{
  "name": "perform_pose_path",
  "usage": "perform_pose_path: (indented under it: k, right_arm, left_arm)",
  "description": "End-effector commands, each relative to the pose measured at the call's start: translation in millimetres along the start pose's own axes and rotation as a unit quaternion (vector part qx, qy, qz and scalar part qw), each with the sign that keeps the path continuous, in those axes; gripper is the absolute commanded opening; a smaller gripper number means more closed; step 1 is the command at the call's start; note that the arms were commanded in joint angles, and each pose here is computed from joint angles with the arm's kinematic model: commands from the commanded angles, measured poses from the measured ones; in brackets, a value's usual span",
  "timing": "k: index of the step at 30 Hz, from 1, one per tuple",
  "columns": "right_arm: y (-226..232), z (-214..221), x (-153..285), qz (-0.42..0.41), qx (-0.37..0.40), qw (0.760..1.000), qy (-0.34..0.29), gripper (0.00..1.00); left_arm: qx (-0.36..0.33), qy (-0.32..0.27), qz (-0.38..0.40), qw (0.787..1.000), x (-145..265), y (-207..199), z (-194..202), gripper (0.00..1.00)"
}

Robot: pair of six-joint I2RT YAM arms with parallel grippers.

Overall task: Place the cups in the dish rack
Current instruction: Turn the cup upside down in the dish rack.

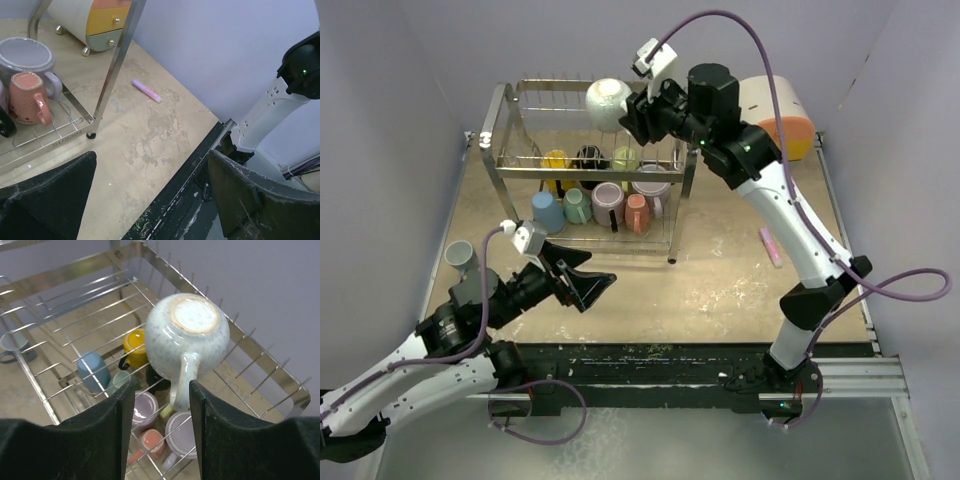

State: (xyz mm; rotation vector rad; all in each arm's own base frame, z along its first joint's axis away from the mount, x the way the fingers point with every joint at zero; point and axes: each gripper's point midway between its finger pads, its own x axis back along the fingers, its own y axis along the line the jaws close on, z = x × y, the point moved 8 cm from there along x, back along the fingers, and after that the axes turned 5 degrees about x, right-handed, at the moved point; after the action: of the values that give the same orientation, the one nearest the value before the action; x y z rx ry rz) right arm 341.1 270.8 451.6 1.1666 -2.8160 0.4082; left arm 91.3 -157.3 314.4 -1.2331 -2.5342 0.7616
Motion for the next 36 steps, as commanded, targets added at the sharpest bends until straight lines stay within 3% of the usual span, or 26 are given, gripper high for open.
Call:
perform_pose_path:
  k: [1, 8, 17, 24, 36]
  right_arm:
    - [3.9, -61.7, 56.6, -0.058, 0.076, 0.99, -0.103, 0.51]
    - [10.9, -69.3, 86.8, -0.114, 0.131, 0.978, -0.115, 0.54]
    - [4.7, -66.0, 133.2, -0.183, 0.155, 0.963, -0.126, 0.57]
    - [-19.3, -51.6, 173.6, -0.14, 0.16, 0.972, -0.101, 0.59]
    - [-31.1, 9.9, 215.3, -0.098, 0.111, 0.989, -0.025, 0.64]
  left_arm:
    - [-0.047, 0.008, -0.023, 0.999, 1.8, -7.5, -24.0, 0.95]
    - [-0.097, 0.017, -0.054, 0.994, 4.6, -14.6, -51.0, 0.99]
    - [-0.137, 0.091, -0.168, 0.972, -5.3, -0.3, -55.2, 0.99]
    - [-0.115, 0.15, -0.216, 0.958, -12.7, 5.5, -42.4, 0.99]
    - [-0.067, 0.146, -0.299, 0.941, 6.4, 28.1, -19.8, 1.0]
